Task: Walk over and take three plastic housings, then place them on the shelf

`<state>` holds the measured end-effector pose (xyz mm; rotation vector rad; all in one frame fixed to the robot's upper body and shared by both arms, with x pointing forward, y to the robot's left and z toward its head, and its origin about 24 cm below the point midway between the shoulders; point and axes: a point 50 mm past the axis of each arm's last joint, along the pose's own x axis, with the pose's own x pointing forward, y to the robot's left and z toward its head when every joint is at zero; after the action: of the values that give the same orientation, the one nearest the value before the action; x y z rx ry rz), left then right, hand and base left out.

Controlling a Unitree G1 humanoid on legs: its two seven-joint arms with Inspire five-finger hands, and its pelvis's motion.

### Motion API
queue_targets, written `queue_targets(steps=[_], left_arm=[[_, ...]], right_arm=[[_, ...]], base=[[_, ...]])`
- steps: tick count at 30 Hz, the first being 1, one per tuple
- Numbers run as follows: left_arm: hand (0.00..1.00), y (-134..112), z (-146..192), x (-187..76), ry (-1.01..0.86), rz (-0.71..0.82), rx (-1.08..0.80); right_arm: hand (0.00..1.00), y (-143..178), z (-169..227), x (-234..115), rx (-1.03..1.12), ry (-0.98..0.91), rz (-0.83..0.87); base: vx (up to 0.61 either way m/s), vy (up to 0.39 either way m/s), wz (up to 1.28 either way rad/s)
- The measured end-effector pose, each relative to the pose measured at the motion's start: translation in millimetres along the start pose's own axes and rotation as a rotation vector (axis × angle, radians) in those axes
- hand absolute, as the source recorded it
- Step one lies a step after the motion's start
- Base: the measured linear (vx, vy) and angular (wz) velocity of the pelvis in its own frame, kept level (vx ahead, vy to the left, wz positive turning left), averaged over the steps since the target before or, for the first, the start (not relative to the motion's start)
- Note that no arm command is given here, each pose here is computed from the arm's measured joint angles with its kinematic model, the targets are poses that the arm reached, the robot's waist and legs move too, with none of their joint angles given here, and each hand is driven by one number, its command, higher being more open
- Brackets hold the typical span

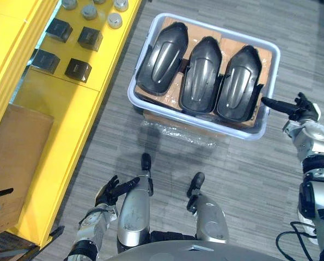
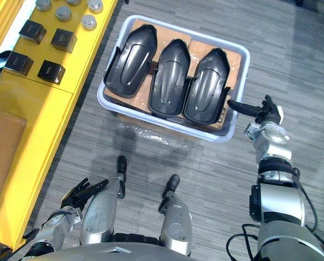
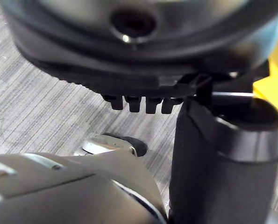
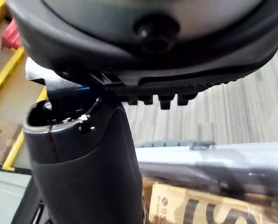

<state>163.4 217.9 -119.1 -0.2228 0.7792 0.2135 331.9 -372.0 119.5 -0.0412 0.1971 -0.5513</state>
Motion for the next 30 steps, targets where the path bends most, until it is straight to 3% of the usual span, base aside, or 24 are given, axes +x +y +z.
queue_targets(steps=[13, 14, 30], left_arm=[[1.0, -20.0, 7.3, 3.3, -0.063, -0.089, -0.023], [1.0, -20.8, 7.5, 3.5, -0.064, -0.094, -0.024], [1.0, -18.1, 5.3, 3.2, -0.059, -0.103, -0.062]], right_arm=[[1.0, -0.5, 57.6, 6.9, -0.148, -0.079, -0.02], [0.0, 0.0, 56.8, 7.0, -0.154, -0.074, -0.017], [0.0, -20.9, 41.1, 6.8, -0.308, 0.091, -0.072]], base=[[-0.01, 0.009, 0.17], [-0.01, -0.005, 0.13], [0.0, -0.001, 0.01]])
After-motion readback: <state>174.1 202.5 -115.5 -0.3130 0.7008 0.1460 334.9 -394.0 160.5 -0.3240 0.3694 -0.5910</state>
